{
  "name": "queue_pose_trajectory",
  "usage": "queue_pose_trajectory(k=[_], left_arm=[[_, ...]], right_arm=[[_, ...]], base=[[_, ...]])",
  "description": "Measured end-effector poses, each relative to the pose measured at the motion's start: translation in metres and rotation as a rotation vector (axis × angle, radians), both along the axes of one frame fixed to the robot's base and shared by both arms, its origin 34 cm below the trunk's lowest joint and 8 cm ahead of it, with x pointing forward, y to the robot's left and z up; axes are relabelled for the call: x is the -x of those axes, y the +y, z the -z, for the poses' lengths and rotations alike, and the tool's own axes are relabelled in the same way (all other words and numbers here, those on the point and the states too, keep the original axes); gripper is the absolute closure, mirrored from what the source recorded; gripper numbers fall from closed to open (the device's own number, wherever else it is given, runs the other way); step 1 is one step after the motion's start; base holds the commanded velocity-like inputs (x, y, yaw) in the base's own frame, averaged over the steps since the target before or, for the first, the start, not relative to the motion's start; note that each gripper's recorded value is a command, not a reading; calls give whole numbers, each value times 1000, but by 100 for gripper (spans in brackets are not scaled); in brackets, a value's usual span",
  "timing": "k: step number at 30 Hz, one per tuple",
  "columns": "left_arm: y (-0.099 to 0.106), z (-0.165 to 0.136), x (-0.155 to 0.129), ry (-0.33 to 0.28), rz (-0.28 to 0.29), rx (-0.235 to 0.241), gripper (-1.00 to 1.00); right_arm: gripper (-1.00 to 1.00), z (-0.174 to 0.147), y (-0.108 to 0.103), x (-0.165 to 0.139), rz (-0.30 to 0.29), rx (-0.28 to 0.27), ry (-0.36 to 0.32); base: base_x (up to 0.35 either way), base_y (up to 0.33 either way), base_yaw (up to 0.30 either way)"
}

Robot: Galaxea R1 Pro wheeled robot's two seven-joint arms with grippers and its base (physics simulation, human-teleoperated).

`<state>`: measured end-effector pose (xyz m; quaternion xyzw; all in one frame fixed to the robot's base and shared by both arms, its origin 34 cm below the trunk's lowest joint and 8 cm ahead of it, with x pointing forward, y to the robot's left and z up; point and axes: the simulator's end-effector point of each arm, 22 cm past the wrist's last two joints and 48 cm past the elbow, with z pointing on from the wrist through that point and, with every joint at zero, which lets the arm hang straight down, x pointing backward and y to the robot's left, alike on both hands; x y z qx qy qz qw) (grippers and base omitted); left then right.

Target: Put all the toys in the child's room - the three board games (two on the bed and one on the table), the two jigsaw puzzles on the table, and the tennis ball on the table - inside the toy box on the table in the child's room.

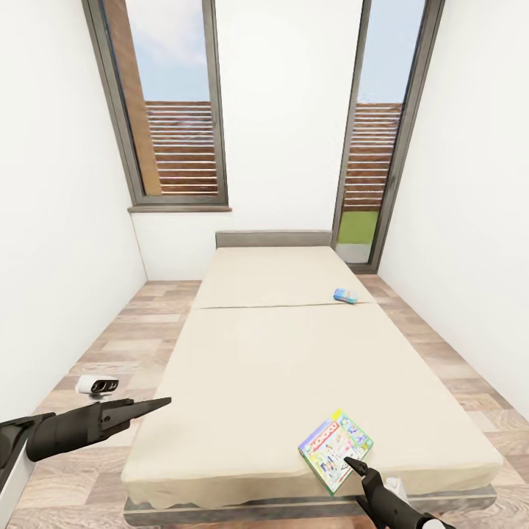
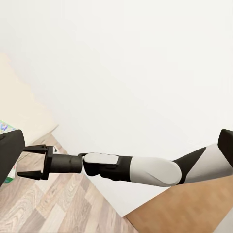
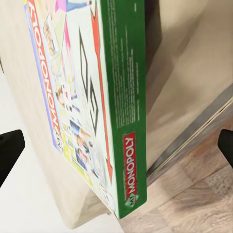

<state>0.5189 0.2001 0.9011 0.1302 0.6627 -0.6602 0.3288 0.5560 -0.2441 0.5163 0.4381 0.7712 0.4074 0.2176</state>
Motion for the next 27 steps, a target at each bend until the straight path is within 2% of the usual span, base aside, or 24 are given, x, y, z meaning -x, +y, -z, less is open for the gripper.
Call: queue_pose_trajectory(k=[27], left_arm=[[-1, 0, 0, 0, 0, 2, -100]], right_arm=[[-100, -1, 0, 0, 0, -2, -3]], base=[[47, 39, 0]])
